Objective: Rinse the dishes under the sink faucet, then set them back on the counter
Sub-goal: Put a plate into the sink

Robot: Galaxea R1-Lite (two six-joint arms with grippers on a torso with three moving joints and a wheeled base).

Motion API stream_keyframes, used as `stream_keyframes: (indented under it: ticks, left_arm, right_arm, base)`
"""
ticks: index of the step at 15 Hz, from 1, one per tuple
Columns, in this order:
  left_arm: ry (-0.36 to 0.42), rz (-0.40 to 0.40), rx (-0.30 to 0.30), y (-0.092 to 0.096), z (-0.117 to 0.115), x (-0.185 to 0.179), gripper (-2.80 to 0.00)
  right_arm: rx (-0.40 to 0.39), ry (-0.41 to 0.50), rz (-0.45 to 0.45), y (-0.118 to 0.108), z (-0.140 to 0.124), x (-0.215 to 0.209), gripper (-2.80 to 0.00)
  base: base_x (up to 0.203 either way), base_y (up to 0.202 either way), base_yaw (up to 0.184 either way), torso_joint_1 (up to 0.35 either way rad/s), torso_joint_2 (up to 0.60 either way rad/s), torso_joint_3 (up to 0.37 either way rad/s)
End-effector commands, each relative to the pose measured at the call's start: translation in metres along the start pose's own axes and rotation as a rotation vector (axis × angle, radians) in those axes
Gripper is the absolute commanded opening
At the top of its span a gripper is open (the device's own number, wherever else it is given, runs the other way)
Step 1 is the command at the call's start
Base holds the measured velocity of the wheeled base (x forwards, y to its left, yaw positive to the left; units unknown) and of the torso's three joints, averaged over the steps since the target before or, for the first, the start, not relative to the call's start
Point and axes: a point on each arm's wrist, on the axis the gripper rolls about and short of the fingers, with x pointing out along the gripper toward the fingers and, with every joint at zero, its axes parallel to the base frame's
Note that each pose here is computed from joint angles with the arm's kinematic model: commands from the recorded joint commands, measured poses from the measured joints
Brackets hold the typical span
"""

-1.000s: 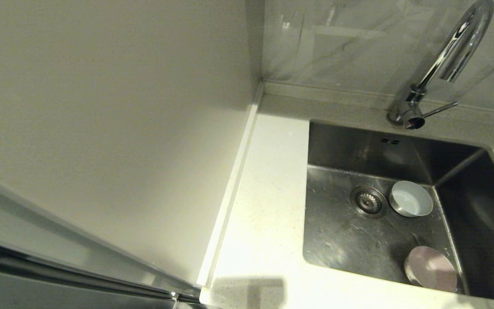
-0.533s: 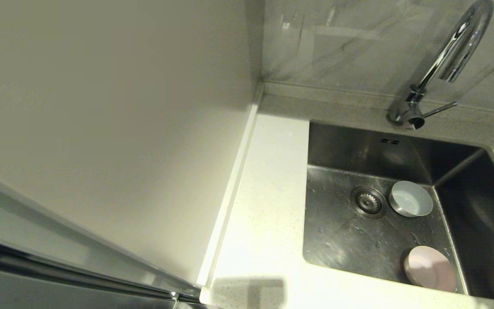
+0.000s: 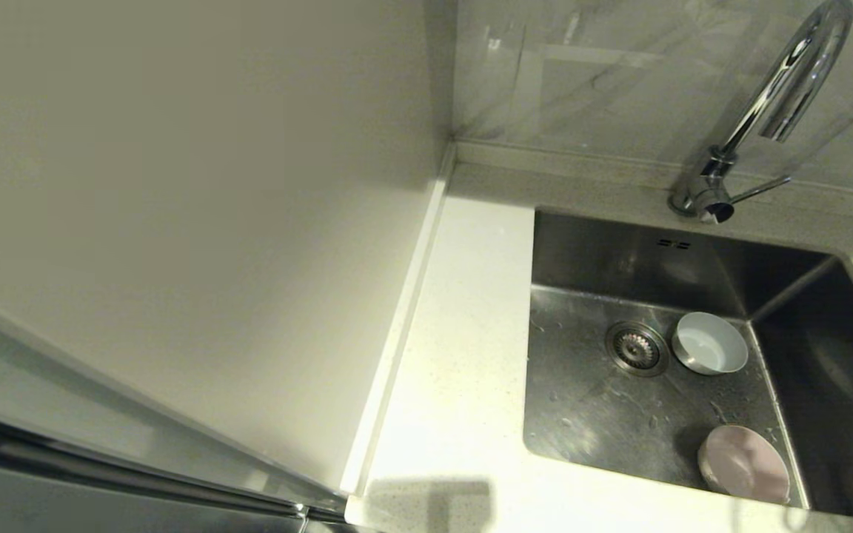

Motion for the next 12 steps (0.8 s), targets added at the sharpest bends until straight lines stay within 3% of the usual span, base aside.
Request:
stream_keyframes:
  ticks: [1, 3, 6, 7, 10, 12]
  left_arm:
    - [0.003, 0.000, 0.000, 0.000, -0.001, 0.000, -2.80]
    - [0.003, -0.001, 0.000, 0.000, -0.001, 0.000, -2.80]
    - [0.002, 0.000, 0.000, 0.000, -0.001, 0.000, -2.80]
    - [0.003, -0.001, 0.000, 0.000, -0.001, 0.000, -2.80]
    - [0.004, -0.001, 0.000, 0.000, -0.001, 0.000, -2.80]
    - [0.003, 0.001, 0.000, 0.000, -0.001, 0.000, -2.80]
  right_arm:
    - [0.021, 0.248, 0.001, 0.008, 0.017, 0.033, 0.00]
    - [0.057, 0.351, -0.036, 0.014, 0.026, 0.058, 0.00]
    - [0.140, 0.354, -0.203, 0.016, 0.039, 0.075, 0.00]
    - [0.169, 0.333, -0.253, 0.017, 0.044, 0.081, 0.00]
    - [0.259, 0.185, -0.250, 0.023, 0.063, 0.097, 0.00]
    - [0.394, 0.114, -0.252, 0.028, 0.072, 0.115, 0.00]
  base:
    - [0.000, 0.000, 0.000, 0.000, 0.00, 0.000]
    - [0.000, 0.000, 0.000, 0.000, 0.00, 0.000]
    - [0.000, 0.000, 0.000, 0.000, 0.00, 0.000]
    - [0.000, 0.000, 0.000, 0.000, 0.00, 0.000]
    - [0.000, 0.000, 0.000, 0.000, 0.00, 0.000]
    - [0.000, 0.000, 0.000, 0.000, 0.00, 0.000]
